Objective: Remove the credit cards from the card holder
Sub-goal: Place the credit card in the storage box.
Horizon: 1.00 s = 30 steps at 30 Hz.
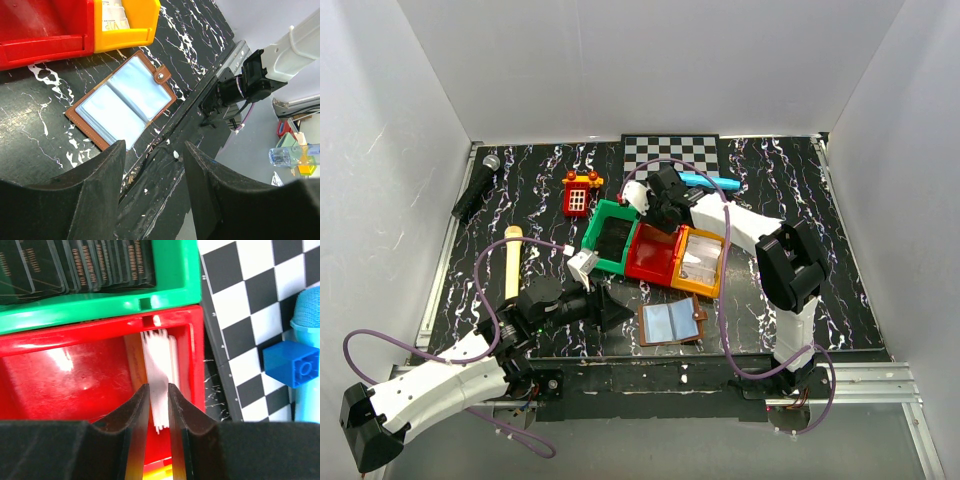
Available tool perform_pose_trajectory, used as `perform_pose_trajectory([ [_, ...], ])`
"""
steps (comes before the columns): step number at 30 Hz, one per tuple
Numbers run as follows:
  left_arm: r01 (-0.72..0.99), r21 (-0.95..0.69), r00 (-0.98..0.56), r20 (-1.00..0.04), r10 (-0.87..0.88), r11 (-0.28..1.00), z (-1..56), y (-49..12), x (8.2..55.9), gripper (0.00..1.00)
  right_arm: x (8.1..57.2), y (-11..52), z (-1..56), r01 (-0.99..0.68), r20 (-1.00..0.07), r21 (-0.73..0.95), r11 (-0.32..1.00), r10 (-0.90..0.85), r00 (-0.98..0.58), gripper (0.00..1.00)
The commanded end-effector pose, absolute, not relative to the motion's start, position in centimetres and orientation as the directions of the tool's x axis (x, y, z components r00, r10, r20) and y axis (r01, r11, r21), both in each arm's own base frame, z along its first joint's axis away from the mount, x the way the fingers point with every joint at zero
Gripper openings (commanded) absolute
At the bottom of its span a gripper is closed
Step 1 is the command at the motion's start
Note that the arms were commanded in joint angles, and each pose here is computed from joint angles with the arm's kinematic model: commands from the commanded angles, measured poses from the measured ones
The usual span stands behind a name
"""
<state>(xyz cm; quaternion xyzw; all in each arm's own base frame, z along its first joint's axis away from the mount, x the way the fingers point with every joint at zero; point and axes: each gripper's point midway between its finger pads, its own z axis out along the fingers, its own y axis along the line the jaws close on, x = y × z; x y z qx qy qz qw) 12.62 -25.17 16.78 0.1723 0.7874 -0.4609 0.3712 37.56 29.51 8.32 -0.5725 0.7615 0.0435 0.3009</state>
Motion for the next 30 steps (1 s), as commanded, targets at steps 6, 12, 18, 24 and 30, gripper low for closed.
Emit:
perform_pose_trajectory([
  [6,0.642,-0.59,-0.637,-0.766,-0.087,0.49,18.5,-25.5,12.9,0.49,41.2,29.2,11.3,-0.805,-0.541,-0.402,0.436,-0.822,-0.175,0.29],
  [12,0.641,-0.589,-0.636,-0.766,-0.089,0.492,18.6,-25.5,13.0,0.49,41.7,28.7,11.6,-0.785,-0.533,-0.428,0.448,-0.827,-0.181,0.3],
  [18,0.637,-0.584,-0.633,-0.769,-0.092,0.502,18.6,-25.4,13.1,0.49,42.5,28.5,14.6,-0.727,-0.58,-0.474,0.497,-0.797,-0.166,0.31],
  [24,0.634,-0.584,-0.632,-0.769,-0.095,0.507,18.7,-25.4,13.3,0.5,42.3,28.4,19.0,-0.687,-0.654,-0.478,0.547,-0.744,-0.137,0.31],
  [30,0.633,-0.585,-0.633,-0.768,-0.096,0.506,18.8,-25.5,13.3,0.51,40.6,27.9,22.3,-0.661,-0.734,-0.415,0.625,-0.659,-0.162,0.32],
])
